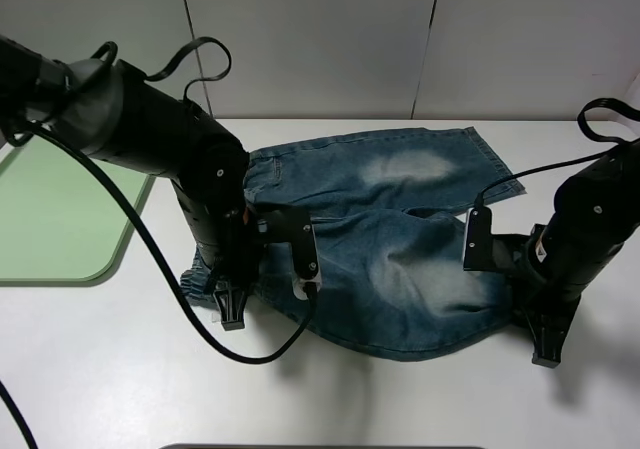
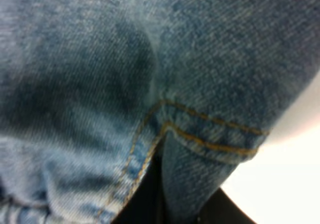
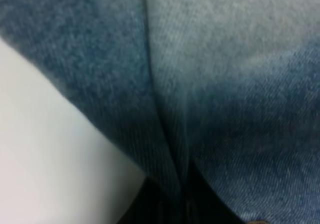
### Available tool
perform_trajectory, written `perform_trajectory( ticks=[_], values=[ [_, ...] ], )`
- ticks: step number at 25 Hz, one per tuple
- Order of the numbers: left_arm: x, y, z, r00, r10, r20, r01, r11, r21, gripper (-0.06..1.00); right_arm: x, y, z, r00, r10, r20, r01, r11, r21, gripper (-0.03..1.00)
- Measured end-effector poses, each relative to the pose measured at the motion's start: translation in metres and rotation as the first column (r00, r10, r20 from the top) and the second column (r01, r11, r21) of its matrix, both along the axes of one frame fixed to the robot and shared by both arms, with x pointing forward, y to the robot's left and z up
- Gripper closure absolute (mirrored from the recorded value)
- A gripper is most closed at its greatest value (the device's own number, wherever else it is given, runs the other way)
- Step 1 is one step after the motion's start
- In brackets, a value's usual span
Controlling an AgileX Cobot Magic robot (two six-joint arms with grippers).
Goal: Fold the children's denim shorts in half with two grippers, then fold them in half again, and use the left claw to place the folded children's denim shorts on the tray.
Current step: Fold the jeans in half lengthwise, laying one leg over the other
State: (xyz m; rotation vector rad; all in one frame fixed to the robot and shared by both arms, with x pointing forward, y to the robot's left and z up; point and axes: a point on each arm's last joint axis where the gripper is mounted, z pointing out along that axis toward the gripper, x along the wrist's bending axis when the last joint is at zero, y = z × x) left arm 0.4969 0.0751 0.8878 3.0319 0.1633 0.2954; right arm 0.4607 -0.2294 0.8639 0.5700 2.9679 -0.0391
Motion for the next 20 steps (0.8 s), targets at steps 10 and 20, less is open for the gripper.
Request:
perform_trajectory(
  ticks=[10, 20],
  values=[
    [-0.006, 0.007, 0.026, 1.0, 0.01, -0.008, -0.01, 1.0, 0.023, 0.9, -0.007, -0.001, 0.048, 0.988, -0.094, 0.124, 0.085, 0.993, 0.076, 0.98],
    [-0.012, 0.013, 0.053, 1.0, 0.017, 0.013, -0.017, 1.0, 0.011, 0.9, -0.021, -0.008, 0.084, 0.977, -0.13, 0.169, 0.119, 0.99, 0.076, 0.98]
  ],
)
